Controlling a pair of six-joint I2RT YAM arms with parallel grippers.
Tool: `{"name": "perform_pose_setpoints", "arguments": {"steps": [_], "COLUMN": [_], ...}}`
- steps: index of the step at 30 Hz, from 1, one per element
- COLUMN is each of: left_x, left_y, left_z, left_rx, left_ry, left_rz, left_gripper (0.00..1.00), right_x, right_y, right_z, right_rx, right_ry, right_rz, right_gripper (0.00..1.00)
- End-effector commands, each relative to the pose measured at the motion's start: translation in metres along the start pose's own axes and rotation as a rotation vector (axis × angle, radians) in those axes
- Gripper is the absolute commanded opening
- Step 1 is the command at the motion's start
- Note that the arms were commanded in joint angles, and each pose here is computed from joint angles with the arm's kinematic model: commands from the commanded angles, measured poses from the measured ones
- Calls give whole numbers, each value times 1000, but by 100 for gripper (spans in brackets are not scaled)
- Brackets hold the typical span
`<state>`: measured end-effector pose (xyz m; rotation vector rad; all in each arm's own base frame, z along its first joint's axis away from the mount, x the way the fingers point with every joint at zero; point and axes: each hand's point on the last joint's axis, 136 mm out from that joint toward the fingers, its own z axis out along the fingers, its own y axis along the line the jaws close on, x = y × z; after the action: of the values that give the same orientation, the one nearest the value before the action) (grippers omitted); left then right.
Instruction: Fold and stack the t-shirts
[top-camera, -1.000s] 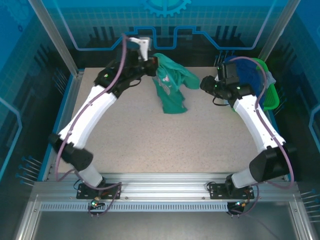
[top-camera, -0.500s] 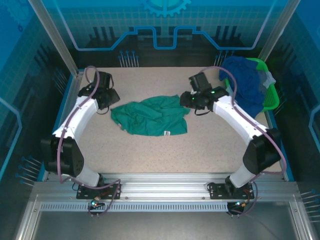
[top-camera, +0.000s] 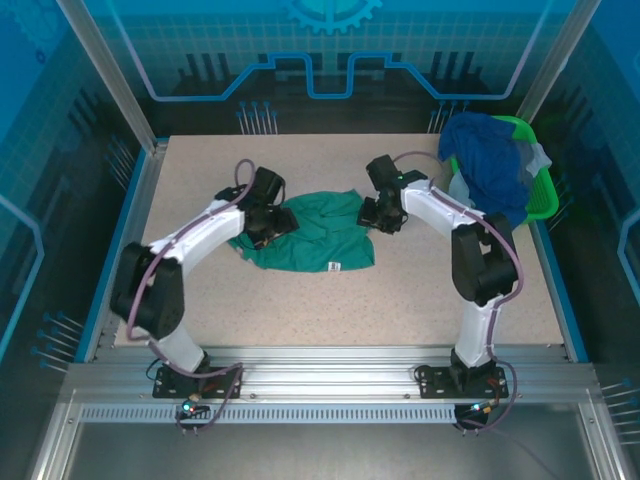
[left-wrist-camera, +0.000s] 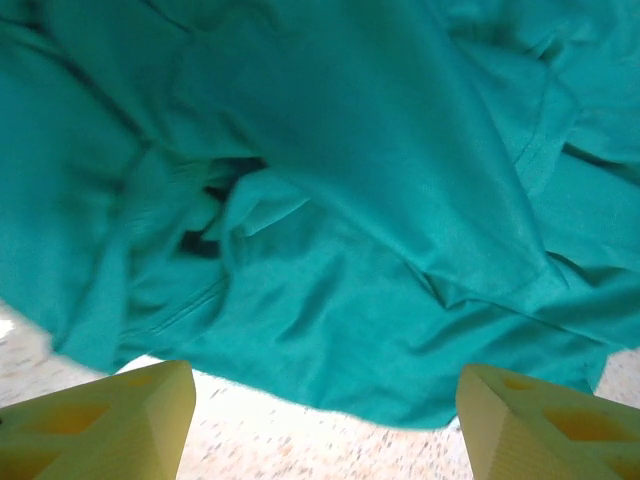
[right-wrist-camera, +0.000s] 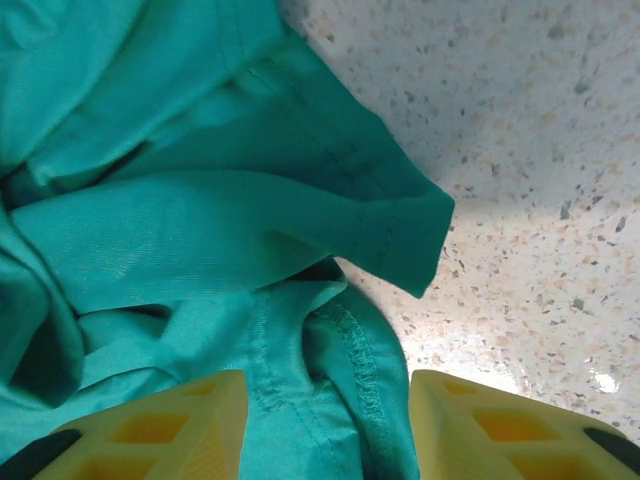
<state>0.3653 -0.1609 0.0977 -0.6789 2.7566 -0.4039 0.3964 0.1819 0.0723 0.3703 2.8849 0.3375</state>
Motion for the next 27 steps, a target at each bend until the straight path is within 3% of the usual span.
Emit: {"name": "perform_pose_setpoints", "arguments": {"steps": [1, 8, 13, 17, 19, 21, 22, 27], "left_x": [-2, -14, -18, -21, -24, -30, -35, -67], "left_y": [-30, -49, -55, -61, -65, -65, -65, -65], "left_z": [18, 52, 68, 76, 76, 70, 63, 10], "left_rx": [72, 94, 90, 112, 123, 115, 115, 154], "left_ry": [33, 52, 62, 64, 58, 33, 10, -109], "left_rz": [-66, -149, -149, -133, -116, -100, -96, -89], "left_gripper": [71, 67, 56, 40, 26, 5, 0, 0], "right_x": [8, 14, 12, 6, 2, -1, -4, -14], "right_y": [2, 5, 7, 12, 13, 13, 14, 11], "right_z": [10, 27, 33, 33, 30, 22, 16, -22], "right_rx": [-12, -23, -19, -28, -31, -29, -31, -35], "right_ry": [55, 93, 95, 82, 67, 43, 28, -49], "right_rz": [67, 95, 108, 97, 96, 99, 99, 99], "right_gripper": [45, 44, 36, 21, 10, 0, 0, 0]}}
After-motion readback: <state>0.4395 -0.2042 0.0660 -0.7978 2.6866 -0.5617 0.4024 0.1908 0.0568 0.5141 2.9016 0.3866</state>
